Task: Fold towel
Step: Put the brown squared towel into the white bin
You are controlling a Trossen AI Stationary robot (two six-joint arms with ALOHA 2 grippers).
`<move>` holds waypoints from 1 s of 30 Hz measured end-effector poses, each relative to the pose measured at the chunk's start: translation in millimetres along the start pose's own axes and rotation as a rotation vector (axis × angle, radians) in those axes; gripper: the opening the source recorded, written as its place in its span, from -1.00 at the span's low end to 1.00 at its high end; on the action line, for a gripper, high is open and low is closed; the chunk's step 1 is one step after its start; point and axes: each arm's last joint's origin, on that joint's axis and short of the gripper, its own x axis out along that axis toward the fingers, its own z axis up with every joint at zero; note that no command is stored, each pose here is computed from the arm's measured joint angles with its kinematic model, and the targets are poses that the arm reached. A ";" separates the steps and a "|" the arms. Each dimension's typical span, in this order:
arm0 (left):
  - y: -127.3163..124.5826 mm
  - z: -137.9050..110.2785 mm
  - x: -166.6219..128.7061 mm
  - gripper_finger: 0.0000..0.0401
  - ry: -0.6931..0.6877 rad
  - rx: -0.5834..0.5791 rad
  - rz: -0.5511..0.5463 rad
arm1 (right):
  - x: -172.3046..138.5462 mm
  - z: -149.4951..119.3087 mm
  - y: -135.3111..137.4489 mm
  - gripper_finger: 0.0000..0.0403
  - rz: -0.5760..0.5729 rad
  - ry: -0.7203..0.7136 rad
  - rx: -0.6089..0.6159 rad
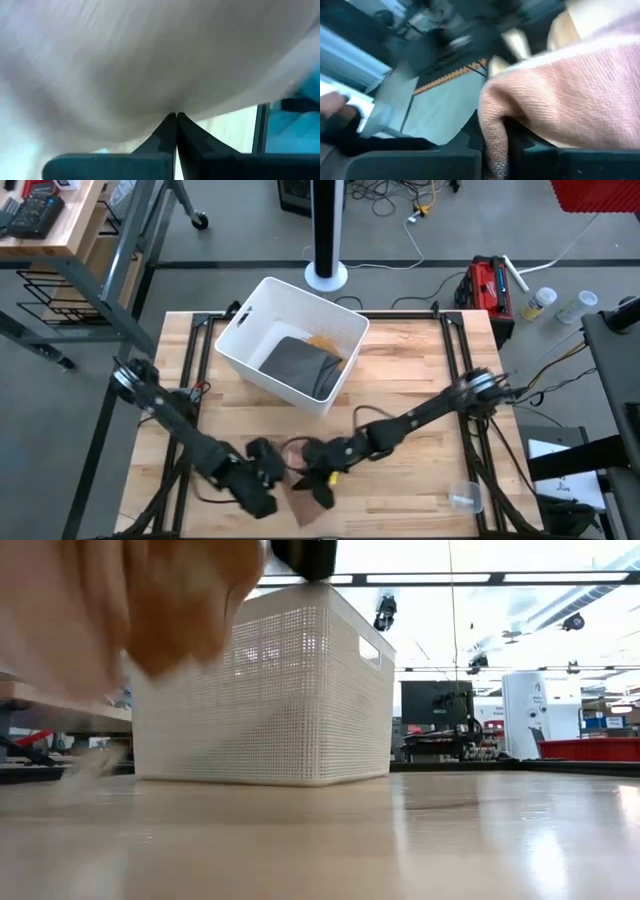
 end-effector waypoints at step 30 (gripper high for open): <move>73.2 40.0 -201.2 -1.00 -0.739 0.256 0.628 | -184.9 194.5 -251.7 -0.90 -0.310 -0.336 0.287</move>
